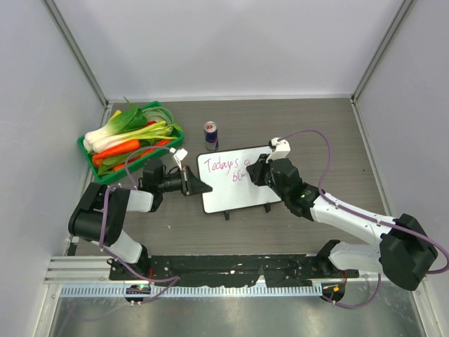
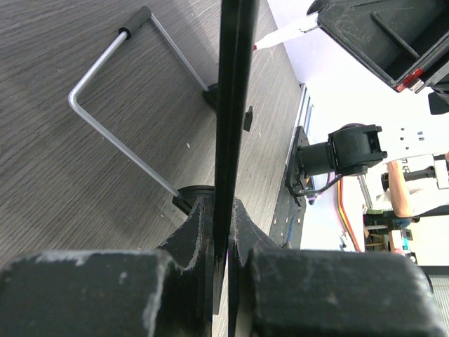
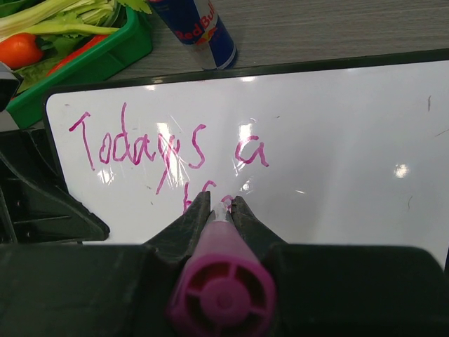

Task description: Write a sentence on the whiteboard

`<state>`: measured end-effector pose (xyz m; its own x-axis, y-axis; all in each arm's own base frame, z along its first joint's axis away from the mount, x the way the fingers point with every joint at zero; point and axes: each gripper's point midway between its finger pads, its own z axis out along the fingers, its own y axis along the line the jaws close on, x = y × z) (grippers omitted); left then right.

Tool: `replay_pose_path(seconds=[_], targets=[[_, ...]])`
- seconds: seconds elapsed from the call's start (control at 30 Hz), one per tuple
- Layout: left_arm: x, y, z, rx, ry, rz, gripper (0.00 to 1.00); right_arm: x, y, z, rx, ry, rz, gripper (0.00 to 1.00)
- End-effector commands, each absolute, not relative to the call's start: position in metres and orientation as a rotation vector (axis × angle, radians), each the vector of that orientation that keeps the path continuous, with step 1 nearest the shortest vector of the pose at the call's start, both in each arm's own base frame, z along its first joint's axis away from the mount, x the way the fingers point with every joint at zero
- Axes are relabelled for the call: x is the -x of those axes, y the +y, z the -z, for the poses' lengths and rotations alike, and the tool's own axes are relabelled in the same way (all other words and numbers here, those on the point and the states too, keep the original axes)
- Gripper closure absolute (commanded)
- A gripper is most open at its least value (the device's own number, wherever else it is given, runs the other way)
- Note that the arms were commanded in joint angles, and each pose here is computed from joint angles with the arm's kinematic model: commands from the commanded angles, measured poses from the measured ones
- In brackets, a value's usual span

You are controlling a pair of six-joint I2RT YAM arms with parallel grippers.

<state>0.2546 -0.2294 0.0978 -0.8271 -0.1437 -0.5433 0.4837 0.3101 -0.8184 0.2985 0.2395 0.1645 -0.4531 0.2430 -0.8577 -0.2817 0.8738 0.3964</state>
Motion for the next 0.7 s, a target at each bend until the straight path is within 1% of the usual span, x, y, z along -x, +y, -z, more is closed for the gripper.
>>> replay_pose_path(seconds=[0.0, 0.3, 0.67], targets=[[-0.262, -0.226, -0.081, -0.235, 2.119, 1.487, 1.0, -0.293, 0.234, -0.151, 0.032, 1.983, -0.587, 0.99], [-0.262, -0.226, -0.081, -0.234, 2.119, 1.485, 1.0, -0.289, 0.228, -0.143, 0.034, 2.001, -0.561, 0.99], [-0.261, -0.226, -0.08, -0.235, 2.12, 1.488, 1.0, -0.291, 0.22, -0.146, 0.018, 1.989, -0.52, 0.99]])
